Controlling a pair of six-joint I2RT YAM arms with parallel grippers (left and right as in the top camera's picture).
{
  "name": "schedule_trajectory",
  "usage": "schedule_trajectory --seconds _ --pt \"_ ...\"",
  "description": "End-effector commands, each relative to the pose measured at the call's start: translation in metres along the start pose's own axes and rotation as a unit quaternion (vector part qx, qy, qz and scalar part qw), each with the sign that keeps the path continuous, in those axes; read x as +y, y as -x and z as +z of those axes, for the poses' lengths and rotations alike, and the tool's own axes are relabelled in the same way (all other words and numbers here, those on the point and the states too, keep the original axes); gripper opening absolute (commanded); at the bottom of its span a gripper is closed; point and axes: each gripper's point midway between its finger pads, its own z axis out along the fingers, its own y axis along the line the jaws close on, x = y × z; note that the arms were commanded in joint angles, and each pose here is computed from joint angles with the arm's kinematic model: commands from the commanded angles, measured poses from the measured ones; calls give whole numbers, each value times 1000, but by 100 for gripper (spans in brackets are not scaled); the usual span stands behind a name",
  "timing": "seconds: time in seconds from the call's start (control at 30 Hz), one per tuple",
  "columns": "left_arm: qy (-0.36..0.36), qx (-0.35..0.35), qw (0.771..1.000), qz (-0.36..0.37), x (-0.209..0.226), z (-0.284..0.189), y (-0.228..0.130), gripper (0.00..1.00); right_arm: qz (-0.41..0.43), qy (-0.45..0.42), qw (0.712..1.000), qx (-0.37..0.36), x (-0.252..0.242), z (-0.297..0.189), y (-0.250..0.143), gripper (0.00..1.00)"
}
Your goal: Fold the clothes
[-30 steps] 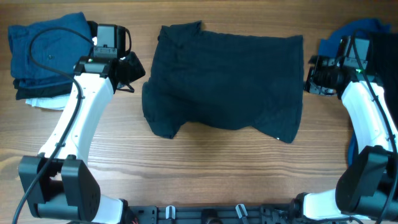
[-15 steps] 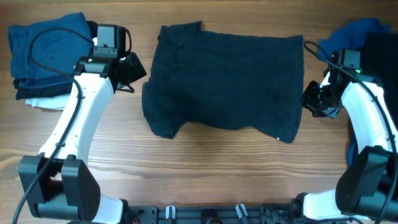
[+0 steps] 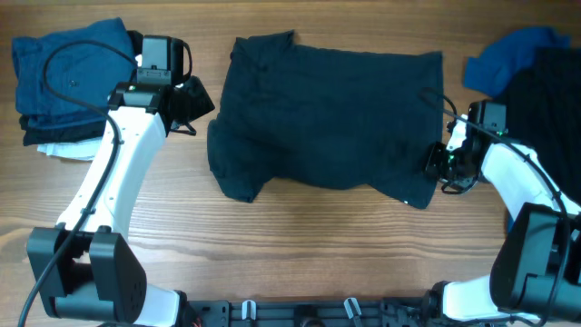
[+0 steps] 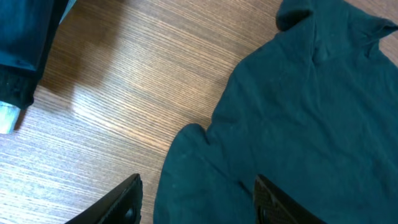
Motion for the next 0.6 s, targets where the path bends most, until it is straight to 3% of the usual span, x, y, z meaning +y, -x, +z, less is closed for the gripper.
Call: schedule_trajectory --seconds 0.0,0.23,0.3,0.57 --pt "2 5 1000 -6 2 2 -2 57 -2 34 999 17 6 17 -18 51" --pt "2 5 1000 -6 2 2 -2 57 -12 20 1000 -4 8 -1 6 27" --pt "2 5 1000 -6 2 2 -2 58 -10 -9 1000 -3 2 -15 15 4" --pt "2 5 1000 -6 2 3 -2 58 73 -99 992 3 -29 -19 6 4"
